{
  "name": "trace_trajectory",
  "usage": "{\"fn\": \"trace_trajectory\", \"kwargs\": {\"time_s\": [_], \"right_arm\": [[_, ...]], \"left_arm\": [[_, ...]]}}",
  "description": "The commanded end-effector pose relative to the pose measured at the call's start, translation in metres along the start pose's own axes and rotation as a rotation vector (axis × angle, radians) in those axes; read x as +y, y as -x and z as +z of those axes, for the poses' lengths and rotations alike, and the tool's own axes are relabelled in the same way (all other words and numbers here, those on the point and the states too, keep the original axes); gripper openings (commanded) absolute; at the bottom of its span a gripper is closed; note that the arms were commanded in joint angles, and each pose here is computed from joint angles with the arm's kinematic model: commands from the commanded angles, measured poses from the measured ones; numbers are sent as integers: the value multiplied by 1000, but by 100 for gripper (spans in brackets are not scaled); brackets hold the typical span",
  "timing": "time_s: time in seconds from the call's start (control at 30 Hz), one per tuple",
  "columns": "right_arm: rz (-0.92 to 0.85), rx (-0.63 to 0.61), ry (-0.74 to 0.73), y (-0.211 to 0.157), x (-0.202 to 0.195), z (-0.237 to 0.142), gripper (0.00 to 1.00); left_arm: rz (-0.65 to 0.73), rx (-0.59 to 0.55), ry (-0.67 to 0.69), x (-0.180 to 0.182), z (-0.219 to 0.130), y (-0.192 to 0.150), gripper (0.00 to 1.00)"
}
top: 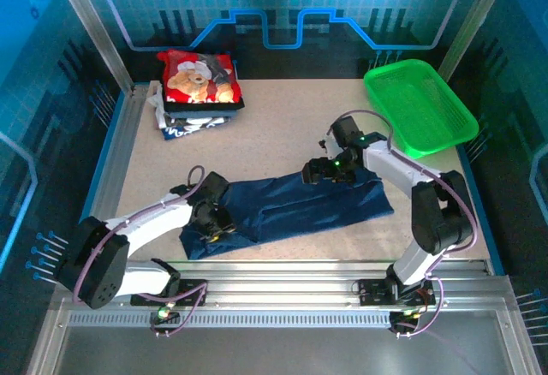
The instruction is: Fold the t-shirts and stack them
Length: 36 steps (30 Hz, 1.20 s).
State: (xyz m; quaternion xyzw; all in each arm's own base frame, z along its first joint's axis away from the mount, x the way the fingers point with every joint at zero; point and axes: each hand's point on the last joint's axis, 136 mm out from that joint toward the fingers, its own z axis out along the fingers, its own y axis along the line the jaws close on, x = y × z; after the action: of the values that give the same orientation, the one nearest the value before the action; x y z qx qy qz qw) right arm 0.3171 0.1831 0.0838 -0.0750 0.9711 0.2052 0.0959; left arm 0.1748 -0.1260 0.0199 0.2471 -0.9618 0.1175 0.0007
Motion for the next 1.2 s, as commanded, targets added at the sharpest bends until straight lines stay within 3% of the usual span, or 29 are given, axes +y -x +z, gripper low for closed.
{"fn": "trace_trajectory", "kwargs": {"time_s": [0.0,0.13,0.33,0.43,0.53,0.67,0.8,0.93,1.17], "right_arm": [[5,27,-37,1,-2,4,97],[13,57,-95,3,-14,12,97],[44,115,-142,6,-28,29,95],[50,130,-147,8,-30,35,95],[50,132,-155,11,-32,37,95],[55,133,-152,15,-32,39,95],[54,142,-150,18,-31,42,95],[57,151,-156,17,-35,45,94],[80,154,-158,20,-43,48,94]], "left_arm": [[-17,89,-13,11,-13,-29,35],[-42,89,-64,16,-29,-47,25],[-32,13,-242,-8,-45,-43,26],[-29,-76,-231,-13,-54,-25,26],[-106,-220,-130,1,-67,3,29],[-152,-263,-15,3,-61,40,34],[-37,-151,-52,-39,-34,50,31],[57,48,-102,-62,-6,25,21],[38,205,83,-1,-9,-43,13]]}}
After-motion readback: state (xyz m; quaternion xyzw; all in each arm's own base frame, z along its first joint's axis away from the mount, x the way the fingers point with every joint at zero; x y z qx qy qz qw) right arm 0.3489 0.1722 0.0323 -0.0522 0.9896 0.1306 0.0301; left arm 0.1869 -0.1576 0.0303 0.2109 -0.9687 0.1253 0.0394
